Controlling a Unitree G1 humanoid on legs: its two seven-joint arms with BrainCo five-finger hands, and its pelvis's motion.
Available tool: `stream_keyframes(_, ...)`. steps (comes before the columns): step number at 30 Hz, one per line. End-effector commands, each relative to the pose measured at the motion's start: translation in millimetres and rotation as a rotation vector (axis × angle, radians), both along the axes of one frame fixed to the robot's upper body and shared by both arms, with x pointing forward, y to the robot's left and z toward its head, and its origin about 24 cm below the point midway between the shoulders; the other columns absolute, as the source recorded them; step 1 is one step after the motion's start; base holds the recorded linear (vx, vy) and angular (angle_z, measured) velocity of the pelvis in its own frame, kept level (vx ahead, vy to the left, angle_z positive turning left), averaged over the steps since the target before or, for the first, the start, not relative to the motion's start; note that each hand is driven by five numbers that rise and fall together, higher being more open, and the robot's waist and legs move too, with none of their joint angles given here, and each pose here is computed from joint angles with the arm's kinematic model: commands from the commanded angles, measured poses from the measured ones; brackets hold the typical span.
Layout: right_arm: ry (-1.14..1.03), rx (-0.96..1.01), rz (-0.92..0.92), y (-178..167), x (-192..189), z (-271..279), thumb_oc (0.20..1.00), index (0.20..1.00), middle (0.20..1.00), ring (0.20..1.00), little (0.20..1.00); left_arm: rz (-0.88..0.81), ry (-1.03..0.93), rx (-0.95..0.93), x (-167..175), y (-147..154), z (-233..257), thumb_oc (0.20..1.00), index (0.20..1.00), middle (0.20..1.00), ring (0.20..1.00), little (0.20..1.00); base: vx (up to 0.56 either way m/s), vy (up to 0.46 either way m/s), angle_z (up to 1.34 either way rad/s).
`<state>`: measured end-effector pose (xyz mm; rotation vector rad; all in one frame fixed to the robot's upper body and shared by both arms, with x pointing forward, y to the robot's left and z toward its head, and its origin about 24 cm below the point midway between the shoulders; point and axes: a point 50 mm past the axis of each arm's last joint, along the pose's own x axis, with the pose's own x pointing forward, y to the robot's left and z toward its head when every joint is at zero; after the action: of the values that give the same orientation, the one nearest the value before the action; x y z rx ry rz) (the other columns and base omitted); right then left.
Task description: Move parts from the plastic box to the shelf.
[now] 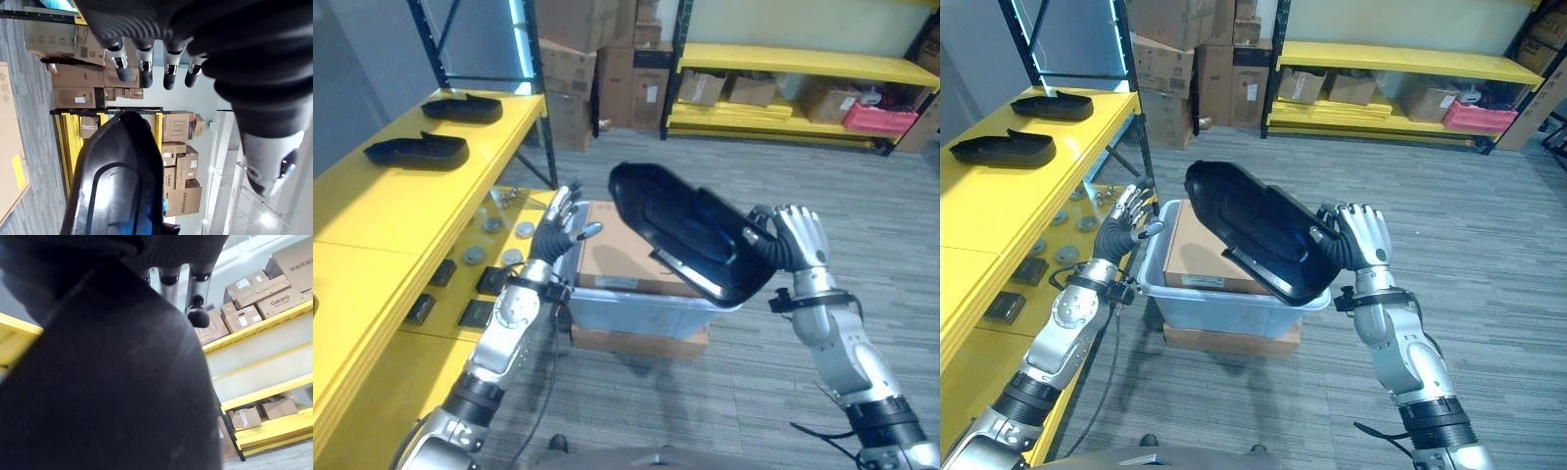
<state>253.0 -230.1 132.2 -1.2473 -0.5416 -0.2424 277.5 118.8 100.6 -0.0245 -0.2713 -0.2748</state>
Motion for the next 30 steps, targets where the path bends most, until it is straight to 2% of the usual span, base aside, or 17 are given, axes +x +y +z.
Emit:
stream_keyframes(1,-0.297,0.0,0.003,4.2,-3.8,43.8,0.2,0.2,0.2,0.2,0.2,-0.005,-0.041,0.003,3.8,-1.0,7.4,1.0,1.0,1.0,1.0,1.0,0.0,0.0,0.0)
stream_keyframes(15,-0.436,0.011,-0.113,-5.1,-11.1,48.4,0.2,0.2,0.2,0.2,0.2,0.22,-0.009,0.041,-5.8,19.2,-12.2,1.0,1.0,1.0,1.0,1.0,0.0,0.0,0.0)
stream_keyframes(19,-0.445,0.003,-0.11,-3.8,-10.3,52.5,0.2,0.2,0.2,0.2,0.2,0.148,0.085,-0.033,-8.2,14.3,-24.8,1.0,1.0,1.0,1.0,1.0,0.0,0.0,0.0)
stream_keyframes(21,-0.441,0.004,-0.087,0.8,-6.1,55.8,0.2,0.2,0.2,0.2,0.2,0.037,0.168,-0.188,-9.2,3.9,-29.1,1.0,1.0,1.0,1.0,1.0,0.0,0.0,0.0)
stream_keyframes(23,-0.436,0.01,-0.079,2.4,-3.8,56.3,0.2,0.2,0.2,0.2,0.2,-0.001,0.187,-0.233,-8.9,0.8,-28.7,1.0,1.0,1.0,1.0,1.0,0.0,0.0,0.0)
stream_keyframes(25,-0.408,0.026,-0.044,8.7,1.7,54.8,0.2,0.2,0.2,0.2,0.2,-0.112,0.244,-0.332,-9.4,-10.4,-28.4,1.0,1.0,1.0,1.0,1.0,0.0,0.0,0.0)
stream_keyframes(30,-0.354,0.042,0.031,22.2,8.4,50.4,0.2,0.2,0.2,0.2,0.2,-0.241,0.3,-0.392,-12.5,-24.2,-29.6,1.0,1.0,1.0,1.0,1.0,0.0,0.0,0.0)
